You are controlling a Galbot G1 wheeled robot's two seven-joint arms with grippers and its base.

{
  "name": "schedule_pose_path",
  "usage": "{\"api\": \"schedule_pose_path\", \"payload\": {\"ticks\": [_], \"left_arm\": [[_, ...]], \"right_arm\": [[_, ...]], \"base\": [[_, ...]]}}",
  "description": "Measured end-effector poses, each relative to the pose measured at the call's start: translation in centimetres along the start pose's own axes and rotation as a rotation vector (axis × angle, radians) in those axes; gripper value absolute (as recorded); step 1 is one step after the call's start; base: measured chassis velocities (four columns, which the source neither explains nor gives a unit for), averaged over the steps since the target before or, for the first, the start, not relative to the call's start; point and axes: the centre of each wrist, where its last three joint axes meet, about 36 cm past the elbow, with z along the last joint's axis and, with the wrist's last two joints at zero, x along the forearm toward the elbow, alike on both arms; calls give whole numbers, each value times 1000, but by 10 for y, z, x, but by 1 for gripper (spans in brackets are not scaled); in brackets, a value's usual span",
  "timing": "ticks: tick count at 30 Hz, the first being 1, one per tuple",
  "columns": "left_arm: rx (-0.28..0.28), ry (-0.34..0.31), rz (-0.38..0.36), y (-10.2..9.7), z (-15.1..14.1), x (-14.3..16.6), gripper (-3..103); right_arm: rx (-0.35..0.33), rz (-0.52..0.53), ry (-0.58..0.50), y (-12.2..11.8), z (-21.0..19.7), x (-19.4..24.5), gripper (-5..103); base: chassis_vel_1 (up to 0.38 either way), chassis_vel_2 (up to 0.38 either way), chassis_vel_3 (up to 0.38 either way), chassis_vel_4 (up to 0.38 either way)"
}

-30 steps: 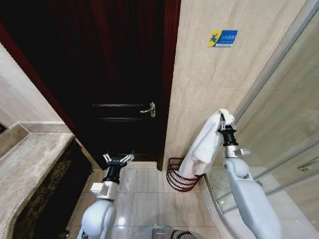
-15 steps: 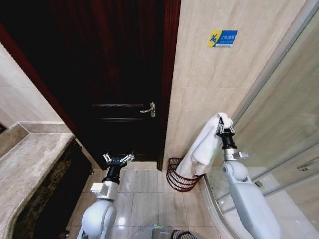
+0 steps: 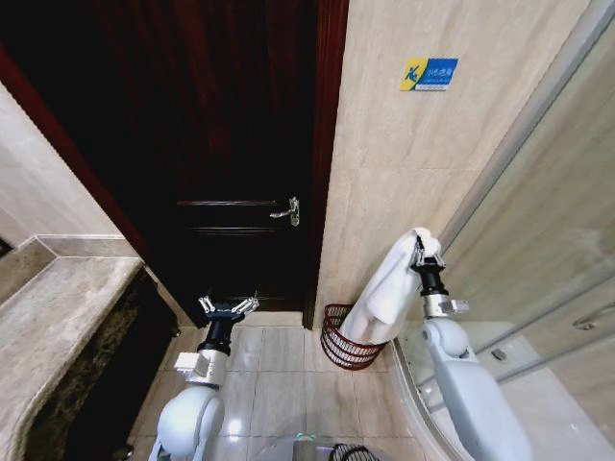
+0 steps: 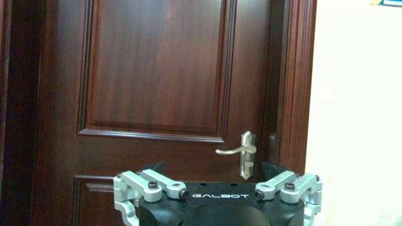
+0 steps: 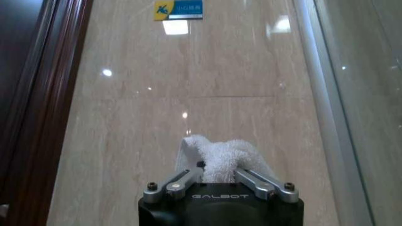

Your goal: Discard the used towel into the hamper.

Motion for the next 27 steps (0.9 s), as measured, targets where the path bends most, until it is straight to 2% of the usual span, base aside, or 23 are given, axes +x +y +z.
{"api": "schedule_pose_path", "payload": {"ticks": [16, 27], "left_arm": [[0, 0, 0, 0, 0, 0, 100], [0, 0, 0, 0, 0, 0, 100]], "right_arm": [[10, -8, 0, 9, 4, 15, 5], [11, 1, -2, 7, 2, 19, 5]], "base": [[0, 0, 0, 0], [-12, 13, 15, -11]]}}
